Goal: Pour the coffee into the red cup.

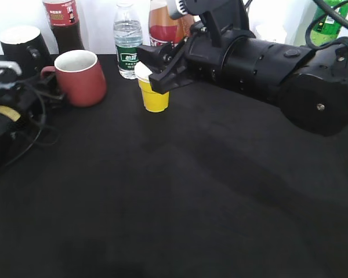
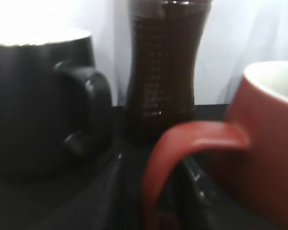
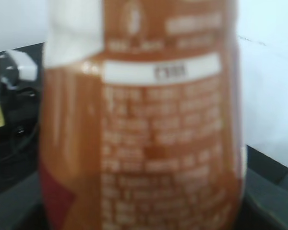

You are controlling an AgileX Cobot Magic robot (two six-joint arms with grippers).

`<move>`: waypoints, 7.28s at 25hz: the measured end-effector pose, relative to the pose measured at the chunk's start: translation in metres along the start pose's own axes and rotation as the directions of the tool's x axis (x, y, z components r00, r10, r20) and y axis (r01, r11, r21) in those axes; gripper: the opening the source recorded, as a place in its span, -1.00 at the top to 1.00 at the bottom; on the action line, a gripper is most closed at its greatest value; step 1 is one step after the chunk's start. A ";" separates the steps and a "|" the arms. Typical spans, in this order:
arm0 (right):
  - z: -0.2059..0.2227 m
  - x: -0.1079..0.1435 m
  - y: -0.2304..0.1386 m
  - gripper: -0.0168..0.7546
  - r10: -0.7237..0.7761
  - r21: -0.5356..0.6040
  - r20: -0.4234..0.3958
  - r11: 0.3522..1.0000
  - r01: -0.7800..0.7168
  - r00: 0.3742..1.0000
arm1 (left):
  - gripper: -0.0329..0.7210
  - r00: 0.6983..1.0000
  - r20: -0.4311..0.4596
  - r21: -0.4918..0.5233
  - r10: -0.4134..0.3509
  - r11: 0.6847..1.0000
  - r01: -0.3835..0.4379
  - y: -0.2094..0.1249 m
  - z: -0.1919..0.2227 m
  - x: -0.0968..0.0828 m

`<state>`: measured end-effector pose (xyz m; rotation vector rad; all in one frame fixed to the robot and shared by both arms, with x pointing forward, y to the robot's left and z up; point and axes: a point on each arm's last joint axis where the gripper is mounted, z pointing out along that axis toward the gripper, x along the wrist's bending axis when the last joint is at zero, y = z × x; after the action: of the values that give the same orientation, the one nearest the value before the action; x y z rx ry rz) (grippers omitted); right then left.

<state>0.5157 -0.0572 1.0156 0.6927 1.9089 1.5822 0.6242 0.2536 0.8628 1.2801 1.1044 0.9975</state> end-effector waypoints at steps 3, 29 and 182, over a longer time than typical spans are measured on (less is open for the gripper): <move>0.000 0.000 0.000 -0.41 -0.001 0.000 0.000 1.000 0.001 1.000 | 0.15 1.000 -0.003 0.007 -0.003 1.000 0.003 0.002 -0.005 0.000; 0.000 -0.001 0.000 -0.41 0.005 -0.001 0.010 1.000 -0.005 1.000 | 0.14 1.000 -0.006 0.090 -0.004 0.996 0.004 0.039 -0.088 -0.012; -0.373 0.028 -0.013 -0.55 0.166 0.196 0.621 0.913 -0.356 0.766 | -0.12 0.954 -0.301 0.380 0.012 0.919 0.109 0.183 -0.402 -0.042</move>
<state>0.2331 -0.2991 1.0548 1.4612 1.6169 1.0239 0.2294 0.3061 1.0584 1.4386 1.6274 0.9825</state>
